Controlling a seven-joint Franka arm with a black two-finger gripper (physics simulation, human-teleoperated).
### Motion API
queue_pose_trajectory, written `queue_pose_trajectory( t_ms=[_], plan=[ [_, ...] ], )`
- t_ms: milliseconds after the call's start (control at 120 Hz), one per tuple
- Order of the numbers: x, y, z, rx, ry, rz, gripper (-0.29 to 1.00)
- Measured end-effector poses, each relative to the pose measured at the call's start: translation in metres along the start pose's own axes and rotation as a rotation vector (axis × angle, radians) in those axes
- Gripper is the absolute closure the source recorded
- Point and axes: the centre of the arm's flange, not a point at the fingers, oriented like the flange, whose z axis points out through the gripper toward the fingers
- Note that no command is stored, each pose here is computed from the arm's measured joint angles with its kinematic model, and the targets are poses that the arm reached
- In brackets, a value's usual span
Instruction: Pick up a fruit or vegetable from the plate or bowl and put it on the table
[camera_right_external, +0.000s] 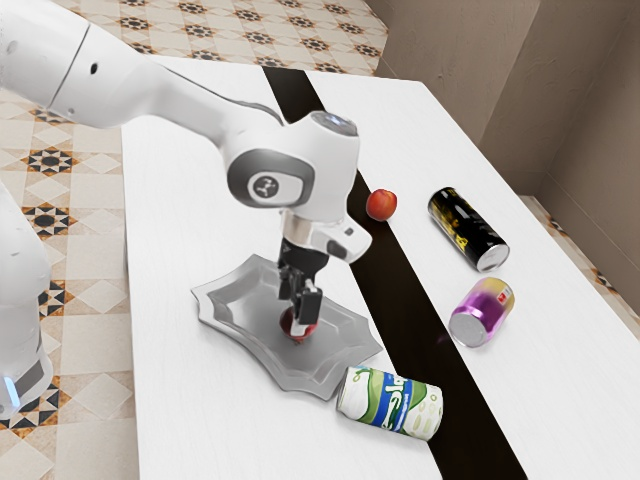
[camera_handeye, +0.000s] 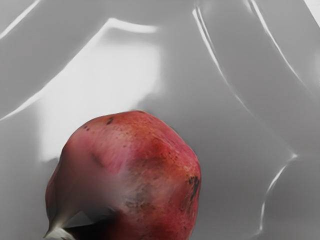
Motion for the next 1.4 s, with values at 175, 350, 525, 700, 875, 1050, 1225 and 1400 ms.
queue_pose_trajectory(
  t_ms=[175, 350, 525, 700, 875, 1050, 1225, 1400],
  plan=[
    [0.006, -0.005, 0.009, -0.014, -0.007, -0.009, 0.03],
    [0.015, -0.012, 0.020, -0.030, -0.016, -0.021, 0.03],
    [0.020, -0.014, 0.028, -0.040, -0.016, -0.024, 0.03],
    [0.022, -0.019, 0.030, -0.042, -0.012, -0.035, 0.15],
    [0.022, -0.020, 0.030, -0.005, -0.005, -0.029, 0.34],
    [0.046, -0.025, -0.029, 0.049, 0.099, -0.028, 0.33],
    [0.057, -0.095, -0.041, 0.081, 0.098, -0.170, 0.31],
    [0.054, -0.173, -0.045, 0.095, 0.090, -0.336, 0.31]
  ],
)
